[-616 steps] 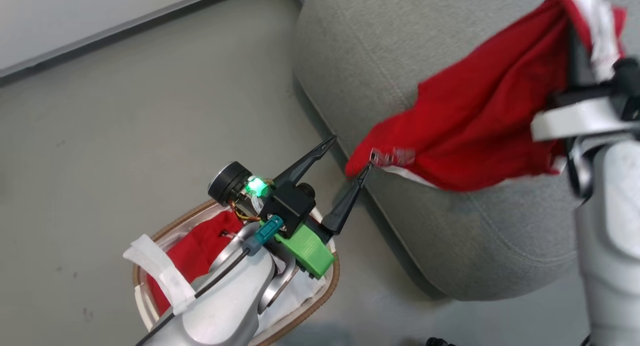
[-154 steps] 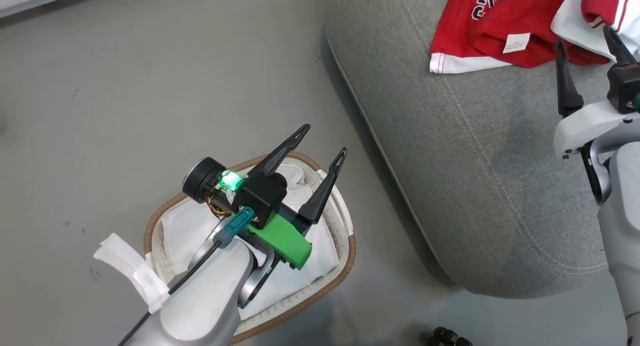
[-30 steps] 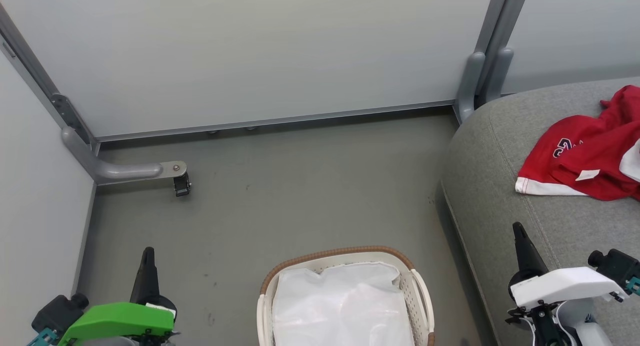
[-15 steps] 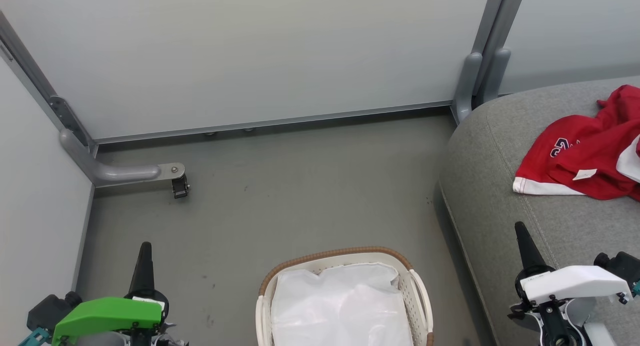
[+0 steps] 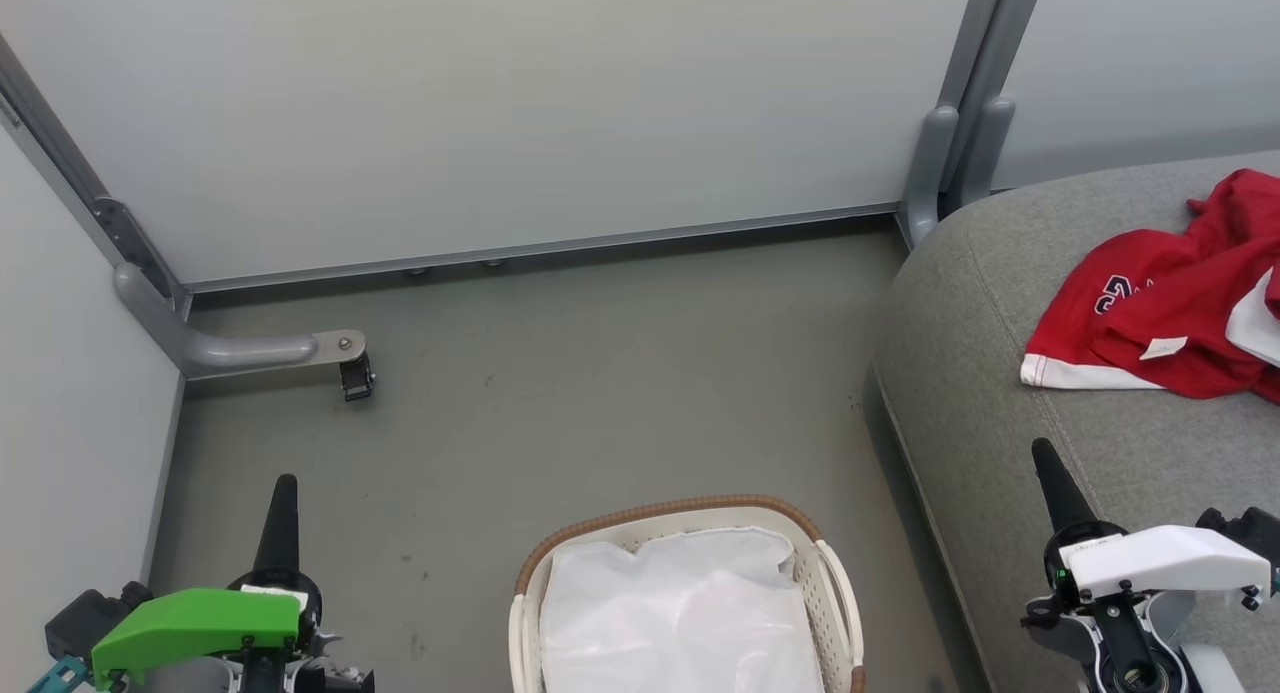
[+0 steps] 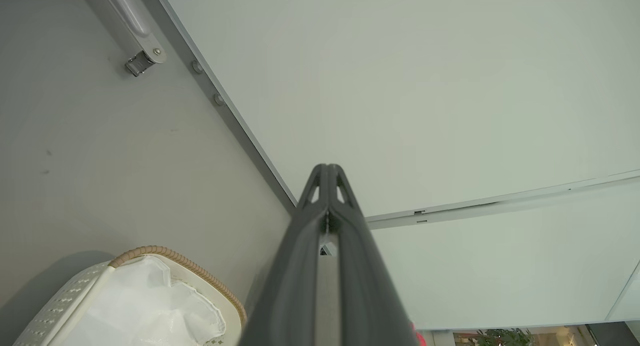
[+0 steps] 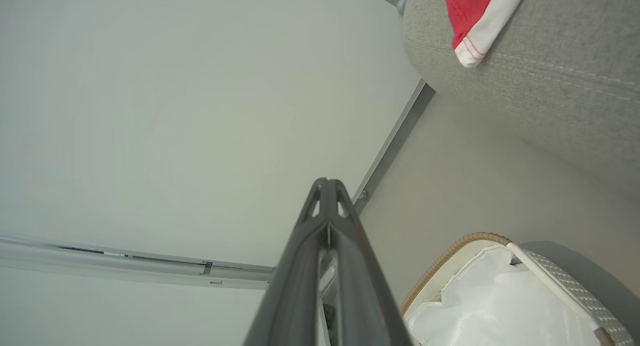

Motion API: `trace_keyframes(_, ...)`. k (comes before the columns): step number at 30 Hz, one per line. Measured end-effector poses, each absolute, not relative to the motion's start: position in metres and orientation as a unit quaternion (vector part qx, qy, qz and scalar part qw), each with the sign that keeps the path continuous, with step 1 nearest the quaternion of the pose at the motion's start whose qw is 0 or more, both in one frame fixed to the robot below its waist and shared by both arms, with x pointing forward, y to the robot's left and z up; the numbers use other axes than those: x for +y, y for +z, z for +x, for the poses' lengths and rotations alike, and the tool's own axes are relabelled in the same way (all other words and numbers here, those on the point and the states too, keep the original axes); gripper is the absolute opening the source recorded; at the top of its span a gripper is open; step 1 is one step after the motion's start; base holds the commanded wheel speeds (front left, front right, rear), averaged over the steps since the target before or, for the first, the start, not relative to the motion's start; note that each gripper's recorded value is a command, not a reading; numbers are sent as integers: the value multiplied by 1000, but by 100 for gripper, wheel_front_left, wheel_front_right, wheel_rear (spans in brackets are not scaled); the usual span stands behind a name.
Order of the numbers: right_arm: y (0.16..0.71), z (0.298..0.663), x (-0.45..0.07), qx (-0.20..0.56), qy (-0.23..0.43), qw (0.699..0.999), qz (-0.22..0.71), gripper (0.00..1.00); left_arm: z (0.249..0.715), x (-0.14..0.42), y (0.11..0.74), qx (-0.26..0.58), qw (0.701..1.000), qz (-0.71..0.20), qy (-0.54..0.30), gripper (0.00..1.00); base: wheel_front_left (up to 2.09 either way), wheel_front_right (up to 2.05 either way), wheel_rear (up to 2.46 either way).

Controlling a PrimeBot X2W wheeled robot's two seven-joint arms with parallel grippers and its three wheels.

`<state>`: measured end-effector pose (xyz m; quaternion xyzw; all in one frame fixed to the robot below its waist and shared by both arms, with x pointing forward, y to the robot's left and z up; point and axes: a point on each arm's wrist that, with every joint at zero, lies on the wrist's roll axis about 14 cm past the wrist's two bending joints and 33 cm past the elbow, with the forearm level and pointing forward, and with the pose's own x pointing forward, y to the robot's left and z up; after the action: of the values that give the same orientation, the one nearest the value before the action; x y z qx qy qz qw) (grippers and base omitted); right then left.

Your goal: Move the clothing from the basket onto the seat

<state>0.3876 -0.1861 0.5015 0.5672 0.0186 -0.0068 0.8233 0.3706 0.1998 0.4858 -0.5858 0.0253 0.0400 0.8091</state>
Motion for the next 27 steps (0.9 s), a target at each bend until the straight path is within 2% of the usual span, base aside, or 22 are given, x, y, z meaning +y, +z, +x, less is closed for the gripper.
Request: trace_keyframes(27, 506, 386, -194, 11, -5, 754, 657, 0, 379, 200, 500, 12, 748, -664, 20, 0, 0, 0, 0)
